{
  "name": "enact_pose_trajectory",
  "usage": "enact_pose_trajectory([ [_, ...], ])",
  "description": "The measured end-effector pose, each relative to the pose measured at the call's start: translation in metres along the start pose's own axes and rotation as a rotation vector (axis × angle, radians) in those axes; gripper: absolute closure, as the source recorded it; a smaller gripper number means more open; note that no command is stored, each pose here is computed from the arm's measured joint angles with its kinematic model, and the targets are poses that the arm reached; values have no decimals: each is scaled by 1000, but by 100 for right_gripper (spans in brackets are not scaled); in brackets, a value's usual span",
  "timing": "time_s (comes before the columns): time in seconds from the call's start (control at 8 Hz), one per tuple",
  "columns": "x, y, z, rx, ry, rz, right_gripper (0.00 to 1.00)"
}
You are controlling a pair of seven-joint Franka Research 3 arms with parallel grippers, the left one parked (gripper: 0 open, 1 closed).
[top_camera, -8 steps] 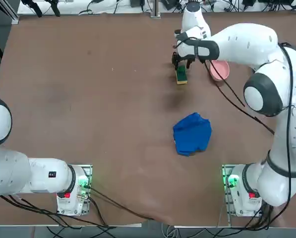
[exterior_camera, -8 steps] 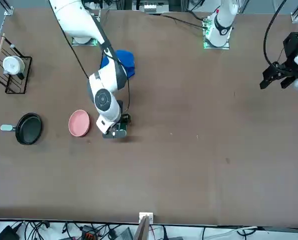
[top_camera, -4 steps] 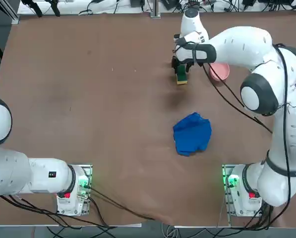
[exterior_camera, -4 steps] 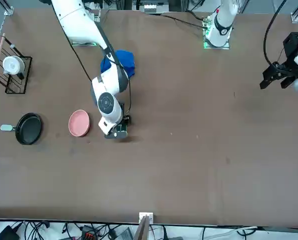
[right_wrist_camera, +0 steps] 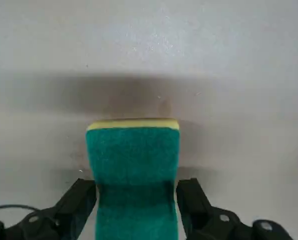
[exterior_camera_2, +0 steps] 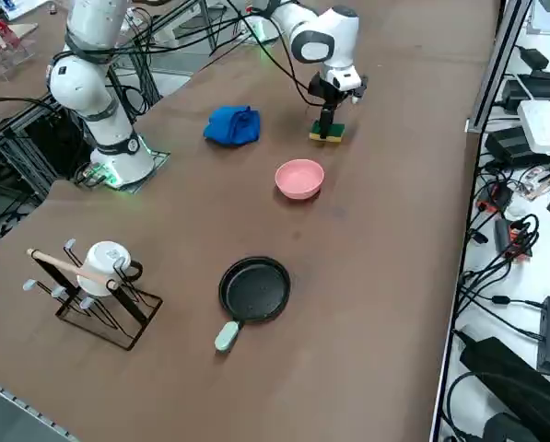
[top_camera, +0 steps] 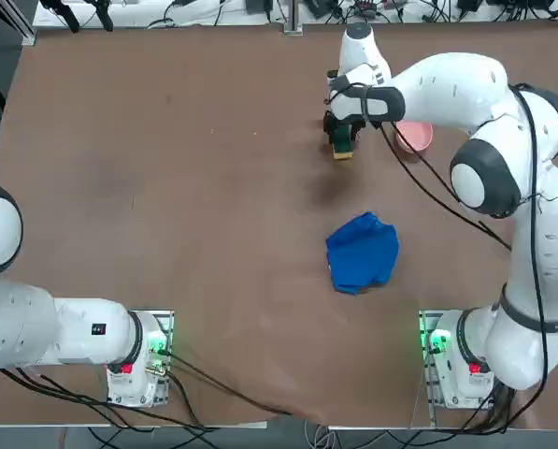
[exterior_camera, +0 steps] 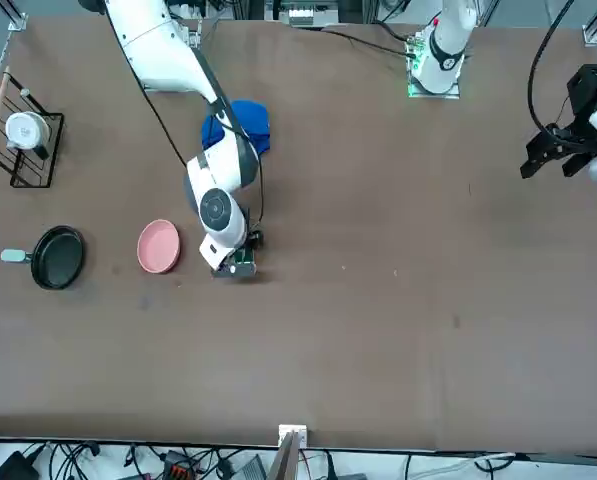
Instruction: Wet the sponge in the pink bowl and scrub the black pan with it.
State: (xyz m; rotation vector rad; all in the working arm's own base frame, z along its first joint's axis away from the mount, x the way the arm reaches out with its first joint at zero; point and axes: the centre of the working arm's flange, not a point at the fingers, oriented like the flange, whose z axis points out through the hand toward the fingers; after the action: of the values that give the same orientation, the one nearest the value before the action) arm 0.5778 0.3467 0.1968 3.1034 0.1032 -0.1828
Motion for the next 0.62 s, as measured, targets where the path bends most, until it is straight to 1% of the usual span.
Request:
enact_pose_trajectory([
  [0.38, -1, 1, 7, -5, -9, 2, 3],
  [0.62, -1, 1, 9, -7, -13, 3, 8],
])
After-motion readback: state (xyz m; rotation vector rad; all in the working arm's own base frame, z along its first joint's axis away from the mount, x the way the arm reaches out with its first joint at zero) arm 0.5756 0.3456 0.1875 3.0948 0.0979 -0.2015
